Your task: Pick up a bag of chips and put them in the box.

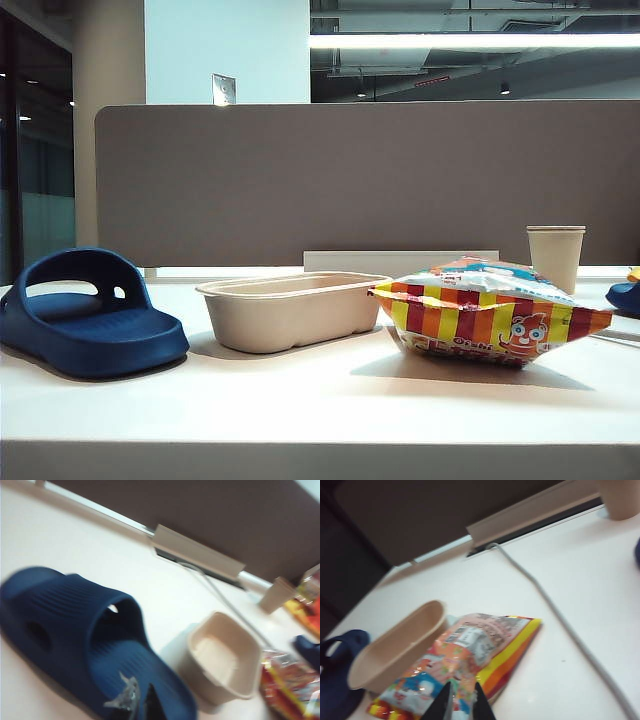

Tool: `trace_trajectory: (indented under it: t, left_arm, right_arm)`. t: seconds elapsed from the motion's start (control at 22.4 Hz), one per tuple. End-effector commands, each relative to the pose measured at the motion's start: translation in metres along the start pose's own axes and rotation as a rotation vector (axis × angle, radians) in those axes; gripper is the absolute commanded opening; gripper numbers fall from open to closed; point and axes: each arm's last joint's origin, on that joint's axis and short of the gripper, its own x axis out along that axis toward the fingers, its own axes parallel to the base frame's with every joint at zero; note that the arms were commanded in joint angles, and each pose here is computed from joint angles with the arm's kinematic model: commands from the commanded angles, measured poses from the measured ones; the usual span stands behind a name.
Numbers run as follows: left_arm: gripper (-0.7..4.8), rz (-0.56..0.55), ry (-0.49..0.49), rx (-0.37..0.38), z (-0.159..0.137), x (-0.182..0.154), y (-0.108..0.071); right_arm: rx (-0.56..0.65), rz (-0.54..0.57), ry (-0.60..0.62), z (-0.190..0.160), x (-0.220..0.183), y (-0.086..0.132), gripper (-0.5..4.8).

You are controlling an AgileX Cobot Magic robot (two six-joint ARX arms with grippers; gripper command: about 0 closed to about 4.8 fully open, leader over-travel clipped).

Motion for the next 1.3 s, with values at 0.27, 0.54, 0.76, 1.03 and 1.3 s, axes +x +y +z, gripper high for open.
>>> trace_trajectory:
  t: [0.27,0.54,0.76,1.03,1.3]
  left_arm:
    - [0.22,-0.139,0.011,-0.060,0.005,-0.001,-0.007]
    - [0.22,-0.227,-0.021,-0.083,0.024,-0.007,-0.021]
    - [0.26,-0.326,-0.121,-0.010,0.064,-0.026,-0.049]
    - [0.26,-0.475,-0.070,0.043,0.101,-0.041,-0.077]
    - [0.36,-0.579,0.100,0.096,0.128,-0.030,-0.091]
  right_arm:
    - [0.104,0.103,0.048,0.000,0.000,0.004,0.53]
    - [0.237,0.097,0.062,0.001,-0.001,0.005,0.53]
    - [0.244,0.052,0.068,0.013,-0.007,0.014,0.53]
    - [0.170,-0.021,0.105,0.046,-0.017,0.036,0.53]
    - [0.118,-0.079,0.237,0.079,-0.003,0.051,0.73]
